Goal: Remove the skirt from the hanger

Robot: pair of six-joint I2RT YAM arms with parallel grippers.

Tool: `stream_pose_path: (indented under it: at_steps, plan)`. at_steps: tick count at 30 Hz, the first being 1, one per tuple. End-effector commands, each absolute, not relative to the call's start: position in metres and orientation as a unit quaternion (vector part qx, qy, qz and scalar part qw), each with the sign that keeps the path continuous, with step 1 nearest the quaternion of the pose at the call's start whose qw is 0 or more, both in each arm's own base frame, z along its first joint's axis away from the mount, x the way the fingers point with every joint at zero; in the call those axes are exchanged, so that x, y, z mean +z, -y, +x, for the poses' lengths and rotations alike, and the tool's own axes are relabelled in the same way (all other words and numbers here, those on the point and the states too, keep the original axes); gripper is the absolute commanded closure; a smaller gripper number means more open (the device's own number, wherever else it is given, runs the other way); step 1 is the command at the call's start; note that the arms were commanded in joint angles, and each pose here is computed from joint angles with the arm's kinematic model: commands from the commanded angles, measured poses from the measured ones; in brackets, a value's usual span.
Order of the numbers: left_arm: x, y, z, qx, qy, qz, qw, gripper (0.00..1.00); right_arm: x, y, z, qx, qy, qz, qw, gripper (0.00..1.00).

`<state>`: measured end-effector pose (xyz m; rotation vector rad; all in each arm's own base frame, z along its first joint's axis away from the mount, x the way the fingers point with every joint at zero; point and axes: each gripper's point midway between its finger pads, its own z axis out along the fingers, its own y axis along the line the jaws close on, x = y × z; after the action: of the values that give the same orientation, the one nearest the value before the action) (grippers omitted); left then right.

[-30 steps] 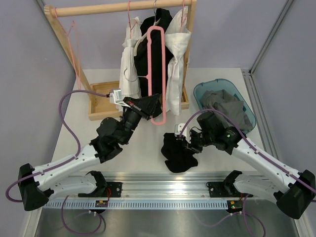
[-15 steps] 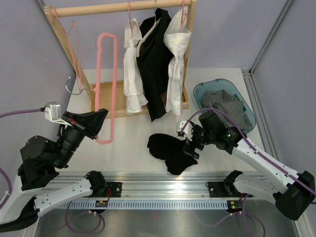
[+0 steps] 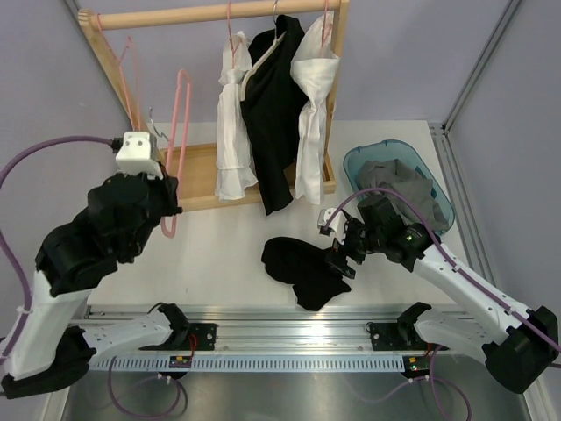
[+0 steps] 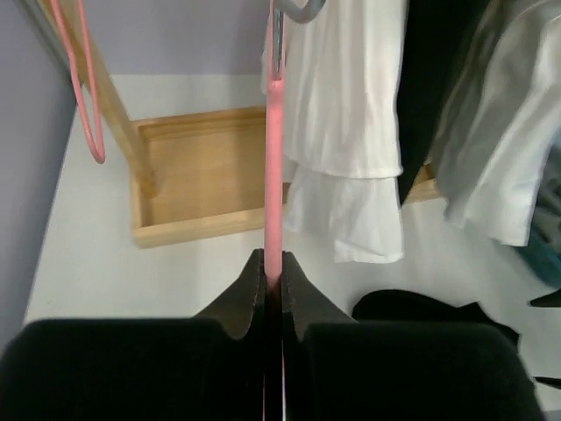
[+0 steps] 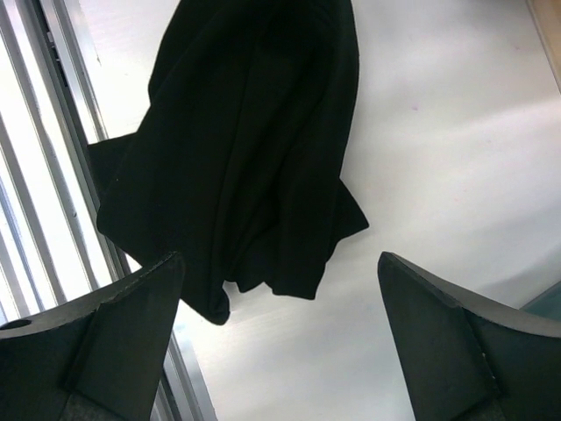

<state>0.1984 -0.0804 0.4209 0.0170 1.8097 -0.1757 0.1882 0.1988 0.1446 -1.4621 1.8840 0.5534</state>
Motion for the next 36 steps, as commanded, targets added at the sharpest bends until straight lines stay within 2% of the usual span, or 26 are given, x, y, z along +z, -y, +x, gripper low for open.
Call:
stream_pose_path:
  at_steps: [1, 3, 10, 15, 25, 36]
  plan:
    - [0.419, 0.074, 0.217, -0.042, -0.807, 0.041, 0.588, 1.00, 0.166, -0.206, 0.198, 0.219, -0.714, -0.548, 0.377, 0.01]
    - [0.408, 0.076, 0.243, -0.064, -0.827, 0.032, 0.557, 1.00, 0.169, -0.204, 0.198, 0.218, -0.715, -0.544, 0.381, 0.01]
    - [0.446, 0.087, 0.304, -0.102, -0.812, 0.051, 0.572, 1.00, 0.170, -0.193, 0.197, 0.213, -0.723, -0.530, 0.388, 0.01]
    - [0.483, 0.079, 0.328, -0.132, -0.780, 0.059, 0.609, 1.00, 0.168, -0.190, 0.197, 0.213, -0.725, -0.525, 0.391, 0.01]
    - [0.506, 0.063, 0.382, -0.170, -0.738, 0.032, 0.652, 1.00, 0.172, -0.193, 0.197, 0.222, -0.721, -0.523, 0.397, 0.01]
    - [0.498, 0.014, 0.441, -0.174, -0.731, -0.041, 0.659, 1.00, 0.168, -0.192, 0.193, 0.228, -0.724, -0.518, 0.394, 0.00]
